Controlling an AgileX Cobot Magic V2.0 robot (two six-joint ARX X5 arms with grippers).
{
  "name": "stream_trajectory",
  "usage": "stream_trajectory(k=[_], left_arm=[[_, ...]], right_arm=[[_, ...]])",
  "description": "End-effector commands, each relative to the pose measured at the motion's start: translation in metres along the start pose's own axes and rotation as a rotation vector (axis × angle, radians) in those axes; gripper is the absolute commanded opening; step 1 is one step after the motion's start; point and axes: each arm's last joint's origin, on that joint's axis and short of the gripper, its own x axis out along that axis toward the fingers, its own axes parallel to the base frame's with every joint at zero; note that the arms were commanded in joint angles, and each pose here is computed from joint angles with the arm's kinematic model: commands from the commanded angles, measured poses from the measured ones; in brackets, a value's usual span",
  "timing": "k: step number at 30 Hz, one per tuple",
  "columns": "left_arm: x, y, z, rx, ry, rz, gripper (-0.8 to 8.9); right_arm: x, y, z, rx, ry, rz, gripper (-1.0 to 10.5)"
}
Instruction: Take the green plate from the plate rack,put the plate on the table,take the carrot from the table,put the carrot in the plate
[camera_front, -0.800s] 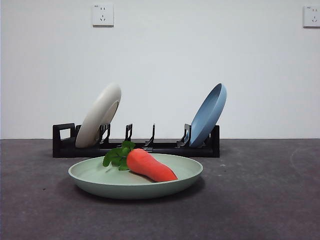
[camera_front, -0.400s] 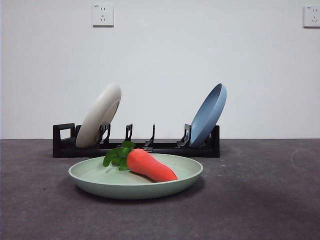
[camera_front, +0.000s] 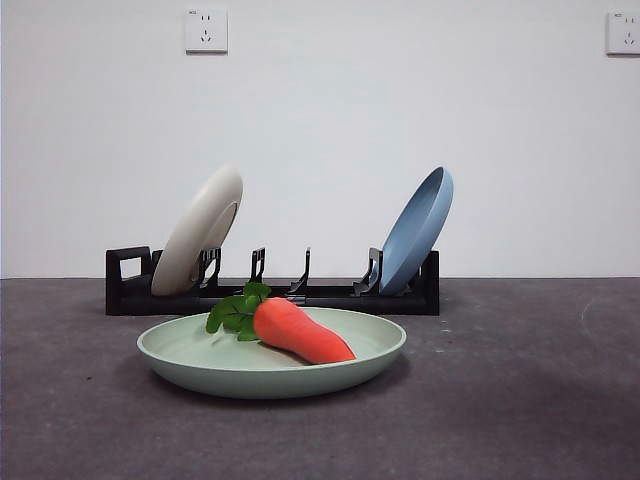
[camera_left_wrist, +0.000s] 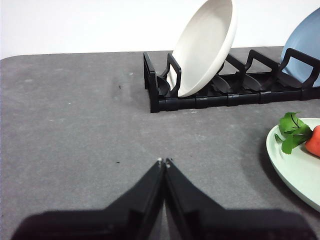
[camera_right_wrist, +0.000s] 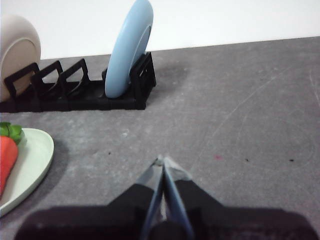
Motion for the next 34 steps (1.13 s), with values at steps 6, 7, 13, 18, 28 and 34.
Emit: stream_trajectory(k=[6, 7, 13, 18, 28, 34], left_arm=[[0.0012, 0.0005, -0.0038, -0.005, 0.007, 0.005, -0.04], [0.0012, 0.0005, -0.0038, -0.005, 0.007, 0.005, -0.04], [0.0012, 0.0005, -0.0038, -0.005, 0.007, 0.005, -0.04], [0.0012, 0.0005, -0.0038, -0.005, 0.007, 0.005, -0.03], [0.0012, 0.0005, -0.0038, -0.005, 0.007, 0.006, -0.04], [0.0012, 0.0005, -0.0038, -0.005, 0.007, 0.005, -0.04]], right_arm=[[0.0006, -0.0004, -0.0041, 0.084, 0.021, -0.002, 0.0], [0.0006, -0.0004, -0.0041, 0.084, 0.021, -0.002, 0.0], [0.0006, -0.0004, -0.0041, 0.084, 0.021, -0.001, 0.0], [0.0006, -0.0004, -0.0041, 0.084, 0.021, -0.001, 0.0], [0.0006, -0.0004, -0.0041, 0.084, 0.021, -0.001, 0.0], [0.0006, -0.0004, -0.0041, 0.084, 0.021, -0.001, 0.0]])
